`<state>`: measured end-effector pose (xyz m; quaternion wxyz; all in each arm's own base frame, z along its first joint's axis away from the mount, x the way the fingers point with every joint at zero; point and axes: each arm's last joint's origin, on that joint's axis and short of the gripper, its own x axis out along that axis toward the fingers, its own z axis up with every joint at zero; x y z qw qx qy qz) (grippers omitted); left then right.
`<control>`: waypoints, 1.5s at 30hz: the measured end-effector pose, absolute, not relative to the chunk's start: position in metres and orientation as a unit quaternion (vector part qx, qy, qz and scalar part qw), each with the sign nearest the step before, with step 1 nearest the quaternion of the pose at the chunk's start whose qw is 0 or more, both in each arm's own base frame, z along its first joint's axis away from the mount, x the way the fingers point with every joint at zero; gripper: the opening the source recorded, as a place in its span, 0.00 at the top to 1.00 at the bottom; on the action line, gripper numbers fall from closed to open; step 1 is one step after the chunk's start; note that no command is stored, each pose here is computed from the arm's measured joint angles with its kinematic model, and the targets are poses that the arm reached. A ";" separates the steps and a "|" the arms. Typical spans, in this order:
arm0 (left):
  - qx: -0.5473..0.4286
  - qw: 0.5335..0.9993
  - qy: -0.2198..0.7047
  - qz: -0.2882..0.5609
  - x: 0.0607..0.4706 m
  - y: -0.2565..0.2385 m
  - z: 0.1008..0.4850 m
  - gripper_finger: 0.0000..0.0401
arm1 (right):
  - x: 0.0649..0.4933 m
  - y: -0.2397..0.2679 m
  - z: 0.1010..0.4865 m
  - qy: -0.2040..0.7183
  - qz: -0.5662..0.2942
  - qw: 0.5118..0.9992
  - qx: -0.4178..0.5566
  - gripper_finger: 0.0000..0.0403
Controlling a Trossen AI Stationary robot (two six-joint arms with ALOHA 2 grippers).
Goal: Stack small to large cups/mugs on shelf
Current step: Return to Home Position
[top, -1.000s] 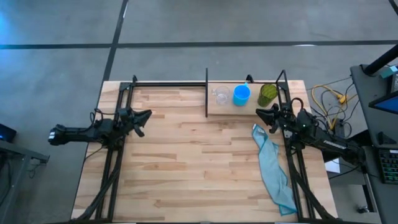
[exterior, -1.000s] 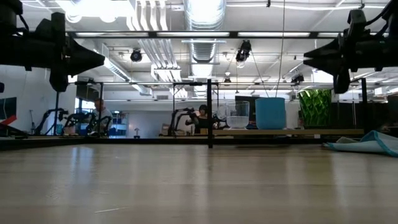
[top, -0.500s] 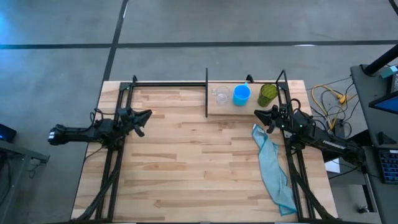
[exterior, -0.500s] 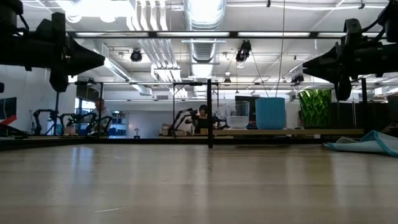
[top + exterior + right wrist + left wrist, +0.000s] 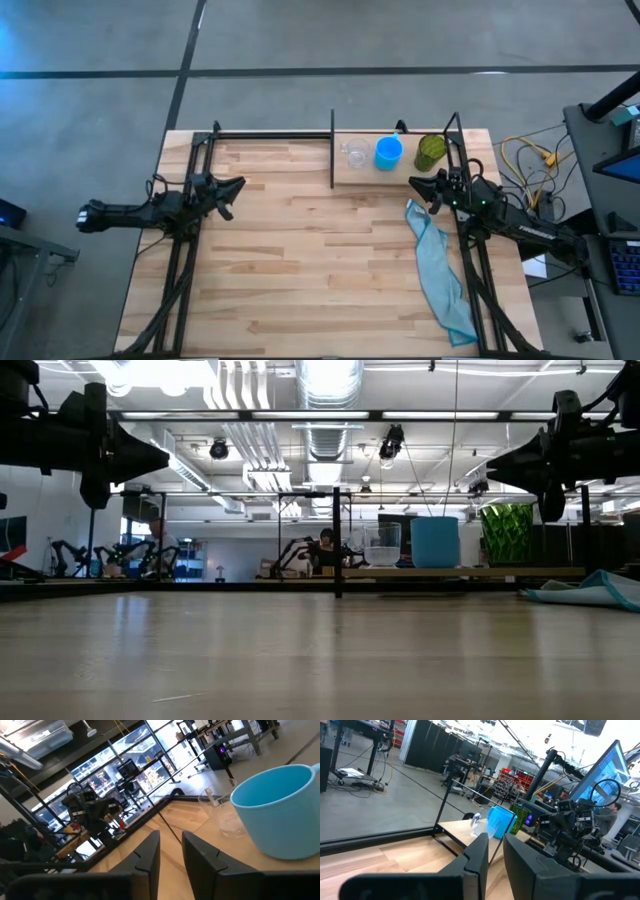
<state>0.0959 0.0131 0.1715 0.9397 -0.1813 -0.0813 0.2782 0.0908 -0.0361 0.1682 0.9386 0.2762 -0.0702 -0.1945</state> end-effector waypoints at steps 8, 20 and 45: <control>-0.181 0.940 -0.081 0.278 0.096 0.013 0.171 0.89 | 0.091 -0.036 0.168 -0.070 -0.194 0.939 0.276 0.82; -0.181 0.940 -0.082 0.277 0.096 0.013 0.172 0.89 | 0.091 -0.036 0.168 -0.070 -0.194 0.939 0.276 0.81; -0.181 0.940 -0.081 0.278 0.096 0.013 0.171 0.89 | 0.091 -0.036 0.168 -0.071 -0.194 0.939 0.276 0.80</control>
